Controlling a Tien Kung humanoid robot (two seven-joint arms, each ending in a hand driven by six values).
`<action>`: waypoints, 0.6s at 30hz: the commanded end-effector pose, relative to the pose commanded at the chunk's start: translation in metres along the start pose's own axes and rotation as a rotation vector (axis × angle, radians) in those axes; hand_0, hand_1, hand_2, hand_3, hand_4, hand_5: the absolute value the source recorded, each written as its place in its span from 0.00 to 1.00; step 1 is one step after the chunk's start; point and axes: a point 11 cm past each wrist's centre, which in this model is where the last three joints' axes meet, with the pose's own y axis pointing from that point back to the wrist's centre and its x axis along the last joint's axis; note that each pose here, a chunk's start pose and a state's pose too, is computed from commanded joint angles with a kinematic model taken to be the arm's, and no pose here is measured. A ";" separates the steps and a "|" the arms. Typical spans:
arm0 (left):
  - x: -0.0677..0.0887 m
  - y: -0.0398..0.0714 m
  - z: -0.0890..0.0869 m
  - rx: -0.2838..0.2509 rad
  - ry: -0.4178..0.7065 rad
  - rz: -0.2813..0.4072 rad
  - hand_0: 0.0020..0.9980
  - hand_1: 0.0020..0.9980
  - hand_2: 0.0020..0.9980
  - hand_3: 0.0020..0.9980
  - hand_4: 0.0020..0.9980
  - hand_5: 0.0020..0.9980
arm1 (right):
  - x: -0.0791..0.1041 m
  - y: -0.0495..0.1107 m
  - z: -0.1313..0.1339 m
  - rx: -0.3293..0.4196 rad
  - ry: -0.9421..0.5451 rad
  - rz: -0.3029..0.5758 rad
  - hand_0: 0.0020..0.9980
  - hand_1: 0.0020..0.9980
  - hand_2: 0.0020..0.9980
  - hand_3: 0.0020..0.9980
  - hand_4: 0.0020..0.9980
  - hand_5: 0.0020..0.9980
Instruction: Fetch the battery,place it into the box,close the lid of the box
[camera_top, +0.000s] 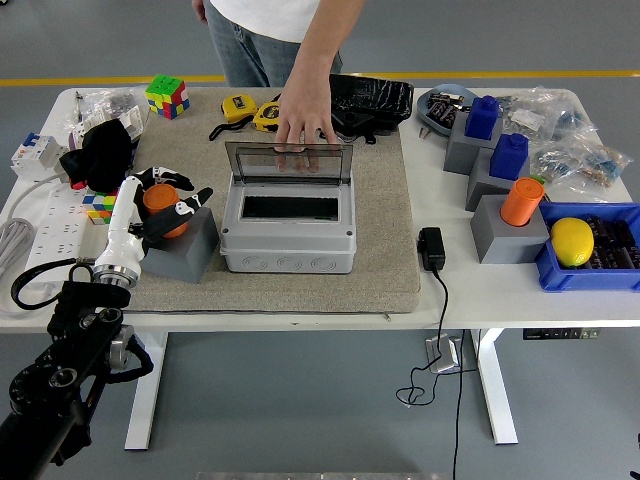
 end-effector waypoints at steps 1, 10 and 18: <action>0.000 0.000 0.000 0.000 -0.004 0.002 0.32 0.41 0.33 0.33 1.00 0.12 | 0.000 0.000 0.000 0.000 -0.001 0.000 0.86 0.79 0.74 0.77 1.00 1.00; -0.002 0.001 -0.001 0.005 -0.044 -0.012 0.35 0.48 0.37 0.38 1.00 0.00 | 0.001 0.000 0.000 0.002 -0.005 0.002 0.86 0.79 0.74 0.77 1.00 1.00; 0.003 0.002 -0.002 0.004 -0.045 0.018 0.26 0.31 0.27 0.30 1.00 0.00 | 0.001 0.000 0.004 -0.007 -0.007 0.002 0.86 0.79 0.74 0.77 1.00 1.00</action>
